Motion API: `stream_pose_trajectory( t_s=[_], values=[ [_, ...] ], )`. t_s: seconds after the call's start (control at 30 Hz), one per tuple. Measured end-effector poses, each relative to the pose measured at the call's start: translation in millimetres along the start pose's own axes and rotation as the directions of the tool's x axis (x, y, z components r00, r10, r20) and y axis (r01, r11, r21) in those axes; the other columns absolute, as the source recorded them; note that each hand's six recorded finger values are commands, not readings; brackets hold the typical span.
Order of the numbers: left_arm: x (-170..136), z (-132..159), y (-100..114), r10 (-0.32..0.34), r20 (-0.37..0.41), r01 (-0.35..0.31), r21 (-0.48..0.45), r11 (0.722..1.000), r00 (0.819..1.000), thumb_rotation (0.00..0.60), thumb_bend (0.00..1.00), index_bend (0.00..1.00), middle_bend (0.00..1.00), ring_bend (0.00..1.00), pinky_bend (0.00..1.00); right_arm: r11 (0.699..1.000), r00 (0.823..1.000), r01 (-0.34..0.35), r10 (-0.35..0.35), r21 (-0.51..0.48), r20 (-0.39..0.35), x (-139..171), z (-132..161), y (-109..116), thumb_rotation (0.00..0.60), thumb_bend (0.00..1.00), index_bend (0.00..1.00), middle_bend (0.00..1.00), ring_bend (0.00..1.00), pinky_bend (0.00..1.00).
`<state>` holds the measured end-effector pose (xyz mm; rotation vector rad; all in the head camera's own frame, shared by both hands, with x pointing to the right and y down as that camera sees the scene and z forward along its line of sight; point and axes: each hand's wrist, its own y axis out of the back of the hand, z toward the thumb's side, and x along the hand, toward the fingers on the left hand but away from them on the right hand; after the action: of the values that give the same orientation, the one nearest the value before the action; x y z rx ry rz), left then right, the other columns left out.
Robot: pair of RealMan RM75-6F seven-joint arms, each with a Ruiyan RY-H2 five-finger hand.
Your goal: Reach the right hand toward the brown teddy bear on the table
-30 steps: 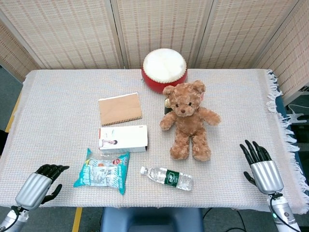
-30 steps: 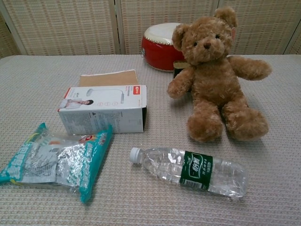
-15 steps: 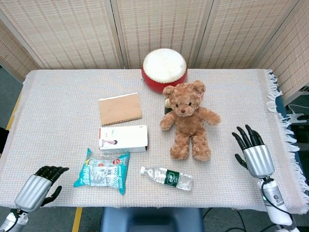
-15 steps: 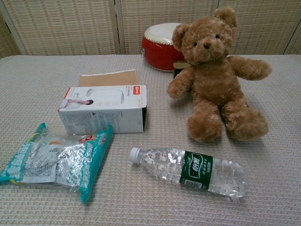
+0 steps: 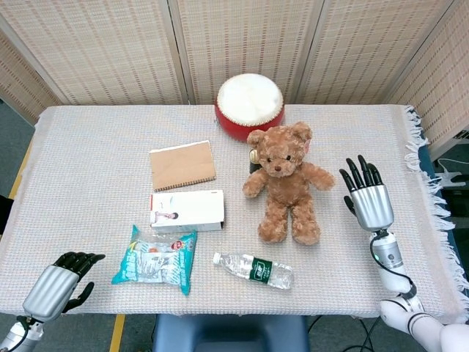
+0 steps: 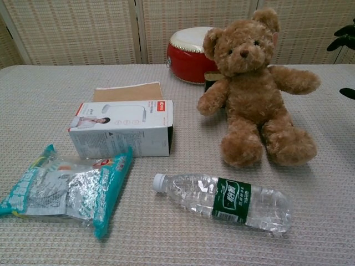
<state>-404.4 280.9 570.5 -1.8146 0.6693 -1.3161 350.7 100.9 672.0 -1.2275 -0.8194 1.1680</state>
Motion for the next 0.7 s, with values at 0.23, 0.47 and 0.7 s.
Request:
stream_pose_trajectory(
  t_s=[0.23,0.47,0.7],
  values=[
    [-1,1,0,0.000,0.007,0.000,0.000,1.000,1.000,0.600,0.44,0.21,0.27,0.25,0.28,0.999,0.998,-0.054,0.054,-0.004,0.027,-20,13,-25,0.600,0.09,0.28,0.13,0.04,0.22],
    [-1,2,0,-0.001,0.010,0.001,-0.002,1.000,1.000,0.600,0.44,0.21,0.27,0.25,0.28,0.998,0.998,-0.055,0.056,-0.034,0.036,-28,28,-34,0.600,0.09,0.32,0.16,0.05,0.27],
    [-2,3,1,0.001,0.017,-0.001,-0.006,1.000,1.000,0.600,0.44,0.21,0.27,0.25,0.28,0.999,0.998,-0.041,0.042,-0.023,0.047,-36,36,-35,0.600,0.09,0.37,0.20,0.12,0.35]
  ],
)
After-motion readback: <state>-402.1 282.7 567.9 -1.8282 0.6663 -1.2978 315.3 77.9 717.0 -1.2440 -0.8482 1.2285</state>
